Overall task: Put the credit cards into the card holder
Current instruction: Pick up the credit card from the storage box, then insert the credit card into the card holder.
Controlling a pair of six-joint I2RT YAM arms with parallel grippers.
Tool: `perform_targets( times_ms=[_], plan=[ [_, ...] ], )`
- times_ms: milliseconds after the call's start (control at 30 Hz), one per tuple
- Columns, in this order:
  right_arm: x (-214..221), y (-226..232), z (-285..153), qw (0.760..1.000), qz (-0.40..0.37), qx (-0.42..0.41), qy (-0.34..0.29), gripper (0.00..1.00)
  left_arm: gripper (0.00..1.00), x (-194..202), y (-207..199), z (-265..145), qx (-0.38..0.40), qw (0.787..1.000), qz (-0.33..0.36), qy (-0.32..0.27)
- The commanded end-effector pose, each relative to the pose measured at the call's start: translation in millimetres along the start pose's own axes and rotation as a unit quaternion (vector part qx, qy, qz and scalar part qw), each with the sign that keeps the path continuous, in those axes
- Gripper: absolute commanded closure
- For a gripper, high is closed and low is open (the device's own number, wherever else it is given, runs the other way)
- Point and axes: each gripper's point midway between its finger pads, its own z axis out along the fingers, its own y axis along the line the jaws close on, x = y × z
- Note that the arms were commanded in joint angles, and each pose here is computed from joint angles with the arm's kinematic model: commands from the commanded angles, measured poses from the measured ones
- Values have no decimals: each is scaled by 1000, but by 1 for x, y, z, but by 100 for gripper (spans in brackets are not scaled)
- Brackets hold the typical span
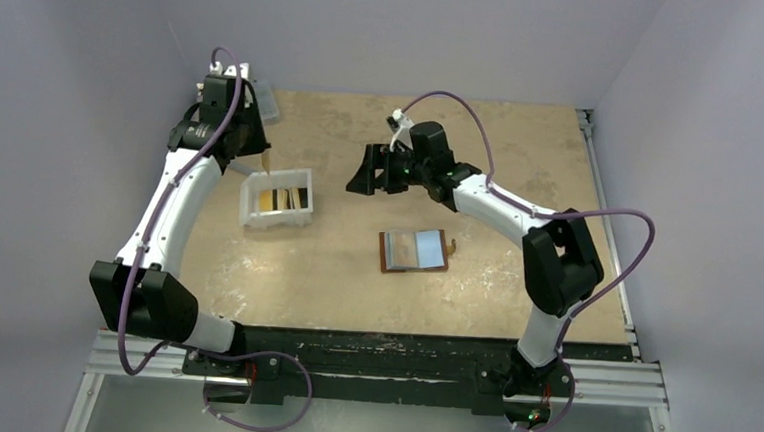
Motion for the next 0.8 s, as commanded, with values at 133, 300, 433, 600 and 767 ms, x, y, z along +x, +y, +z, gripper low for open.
perform_targets(
  times_ms=[133,300,433,600,767],
  plan=[
    [-63,106,9,959,39,-259,-109,4,100,-28,-19,-39,65,997,-15,-38],
    [-72,139,14,921,81,-361,-121,2,100,-23,-27,-42,90,996,-13,-28],
    [-63,145,31,917,85,-374,-110,3,100,-18,-28,-39,96,995,-11,-24],
    [-48,140,43,913,81,-387,-100,2,100,-11,-35,-35,116,993,-16,-16],
    [-47,149,40,896,96,-423,-100,3,100,-10,-42,-39,135,991,-22,-13]
  ],
)
